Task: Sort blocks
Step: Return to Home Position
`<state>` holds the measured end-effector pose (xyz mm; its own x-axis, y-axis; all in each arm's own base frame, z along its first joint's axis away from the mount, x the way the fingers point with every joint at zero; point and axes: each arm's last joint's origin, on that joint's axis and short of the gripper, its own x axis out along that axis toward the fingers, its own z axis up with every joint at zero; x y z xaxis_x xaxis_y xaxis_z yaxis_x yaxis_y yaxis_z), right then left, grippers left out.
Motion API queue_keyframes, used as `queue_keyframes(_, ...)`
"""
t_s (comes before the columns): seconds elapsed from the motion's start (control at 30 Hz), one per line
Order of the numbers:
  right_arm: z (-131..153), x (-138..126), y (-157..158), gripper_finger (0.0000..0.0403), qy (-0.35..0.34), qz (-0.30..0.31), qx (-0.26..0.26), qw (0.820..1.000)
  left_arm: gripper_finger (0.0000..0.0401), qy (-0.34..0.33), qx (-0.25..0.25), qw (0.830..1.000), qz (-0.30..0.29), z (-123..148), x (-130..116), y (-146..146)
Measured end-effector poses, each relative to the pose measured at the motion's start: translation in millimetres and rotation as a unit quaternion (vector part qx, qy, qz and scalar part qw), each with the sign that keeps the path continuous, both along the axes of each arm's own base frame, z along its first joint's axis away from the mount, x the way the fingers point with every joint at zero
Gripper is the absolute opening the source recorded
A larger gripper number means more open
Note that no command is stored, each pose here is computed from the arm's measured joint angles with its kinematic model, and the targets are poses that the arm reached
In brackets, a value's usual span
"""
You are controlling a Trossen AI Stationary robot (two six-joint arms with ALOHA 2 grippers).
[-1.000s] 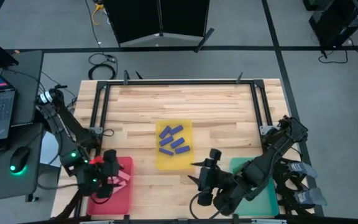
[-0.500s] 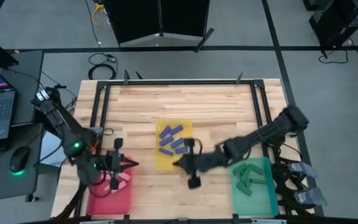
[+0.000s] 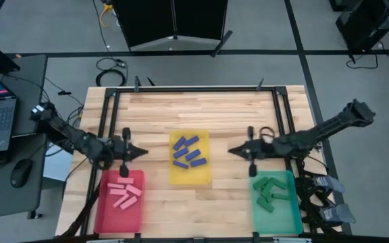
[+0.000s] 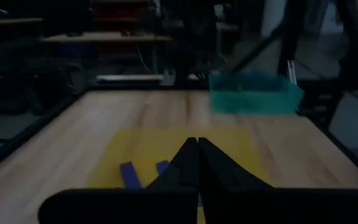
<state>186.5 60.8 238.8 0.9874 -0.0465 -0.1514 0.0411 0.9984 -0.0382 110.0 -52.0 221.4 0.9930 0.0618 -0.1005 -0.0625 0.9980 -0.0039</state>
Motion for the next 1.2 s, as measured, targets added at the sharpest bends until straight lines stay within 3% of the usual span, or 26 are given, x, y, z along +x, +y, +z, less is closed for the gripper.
queue_keyframes(0.2, -35.0, -44.7, -14.8, 0.0005, -0.049, 0.004, 0.004, 0.999, 0.0001, -0.033, -0.015, 0.999, 0.023, -29.8, -15.3, 15.5)
queue_keyframes(0.43, -66.6, -71.8, -25.9, 0.0005, -0.097, 0.006, 0.022, 0.995, 0.0000, -0.044, -0.022, 0.997, 0.053, -52.2, -17.6, 23.7)
queue_keyframes(0.67, -67.0, -82.9, -31.1, 0.0005, -0.098, 0.021, 0.025, 0.995, 0.0000, -0.045, -0.019, 0.998, 0.050, -52.7, -14.1, 31.8)
queue_keyframes(0.83, -71.1, -90.0, -36.4, 0.0005, -0.086, 0.015, 0.039, 0.995, 0.0000, -0.041, -0.022, 0.999, 0.016, -53.7, -11.4, 37.8)
queue_keyframes(1.03, -68.8, -93.2, -33.8, 0.0008, -0.098, 0.095, 0.050, 0.989, 0.0000, -0.040, -0.023, 0.999, -0.002, -57.1, -9.2, 44.1)
queue_keyframes(1.2, -70.8, -92.2, -32.4, 0.0018, -0.085, 0.112, 0.049, 0.989, 0.0001, -0.035, -0.023, 0.999, -0.017, -58.0, -8.8, 44.7)
